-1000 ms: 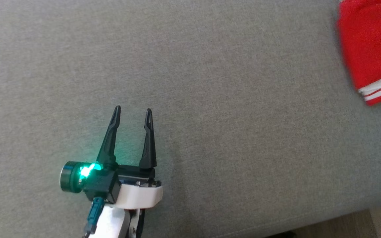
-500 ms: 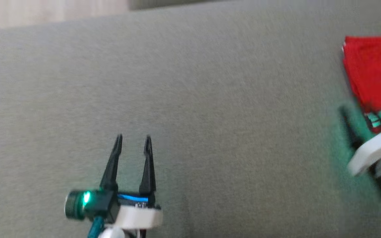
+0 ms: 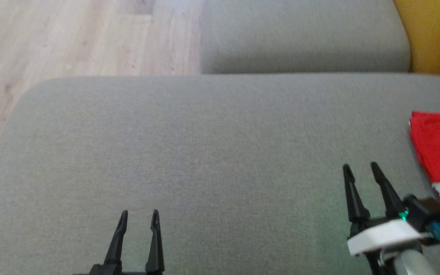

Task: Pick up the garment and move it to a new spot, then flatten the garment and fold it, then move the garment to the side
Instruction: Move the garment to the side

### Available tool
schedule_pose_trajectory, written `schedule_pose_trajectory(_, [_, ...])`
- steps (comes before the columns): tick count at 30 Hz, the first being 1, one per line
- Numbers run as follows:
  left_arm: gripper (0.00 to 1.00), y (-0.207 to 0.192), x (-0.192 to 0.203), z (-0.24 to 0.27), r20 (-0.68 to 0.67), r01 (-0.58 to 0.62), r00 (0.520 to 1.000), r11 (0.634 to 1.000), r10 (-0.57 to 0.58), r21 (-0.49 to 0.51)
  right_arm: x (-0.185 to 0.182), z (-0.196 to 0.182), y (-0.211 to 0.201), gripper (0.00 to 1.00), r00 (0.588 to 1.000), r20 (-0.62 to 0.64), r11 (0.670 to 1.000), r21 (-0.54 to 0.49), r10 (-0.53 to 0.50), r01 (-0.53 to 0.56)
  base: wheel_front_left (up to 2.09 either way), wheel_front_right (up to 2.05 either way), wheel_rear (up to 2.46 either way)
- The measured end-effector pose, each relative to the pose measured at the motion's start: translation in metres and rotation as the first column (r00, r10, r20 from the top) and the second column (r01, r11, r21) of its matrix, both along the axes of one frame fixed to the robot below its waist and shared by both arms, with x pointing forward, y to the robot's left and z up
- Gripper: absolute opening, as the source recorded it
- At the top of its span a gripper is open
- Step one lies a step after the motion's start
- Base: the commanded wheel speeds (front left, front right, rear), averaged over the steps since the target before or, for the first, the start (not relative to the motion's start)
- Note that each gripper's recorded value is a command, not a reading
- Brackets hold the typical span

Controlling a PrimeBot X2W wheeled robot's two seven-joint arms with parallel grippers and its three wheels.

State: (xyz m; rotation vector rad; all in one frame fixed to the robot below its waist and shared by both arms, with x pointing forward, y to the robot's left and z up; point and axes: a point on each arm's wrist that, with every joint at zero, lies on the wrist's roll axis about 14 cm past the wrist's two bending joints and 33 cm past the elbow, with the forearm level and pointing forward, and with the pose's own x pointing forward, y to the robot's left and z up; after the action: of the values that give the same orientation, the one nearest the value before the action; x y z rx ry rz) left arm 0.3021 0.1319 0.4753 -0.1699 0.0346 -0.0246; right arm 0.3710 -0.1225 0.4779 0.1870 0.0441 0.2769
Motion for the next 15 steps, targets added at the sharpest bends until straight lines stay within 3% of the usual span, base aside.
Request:
schedule_pose_trajectory(3, [1.0,0.009,-0.008,0.005,0.023,-0.025,0.999,1.0,0.025,0.004,-0.015,0.017,0.001,1.0,0.998,0.067,1.0,-0.006,-0.022,0.022,0.0,0.0,0.0])
schedule_pose_trajectory(9, [1.0,0.015,-0.022,0.008,0.041,-0.036,0.999,0.999,0.035,0.008,-0.064,-0.013,-0.009,1.0,0.999,-0.007,0.994,-0.098,-0.046,0.045,0.0,0.0,0.0])
schedule_pose_trajectory(15, [1.0,0.013,-0.024,0.01,0.051,-0.021,0.998,1.0,0.02,0.016,-0.073,-0.012,-0.01,1.0,0.998,0.0,0.993,-0.104,-0.06,0.06,0.0,0.0,0.0])
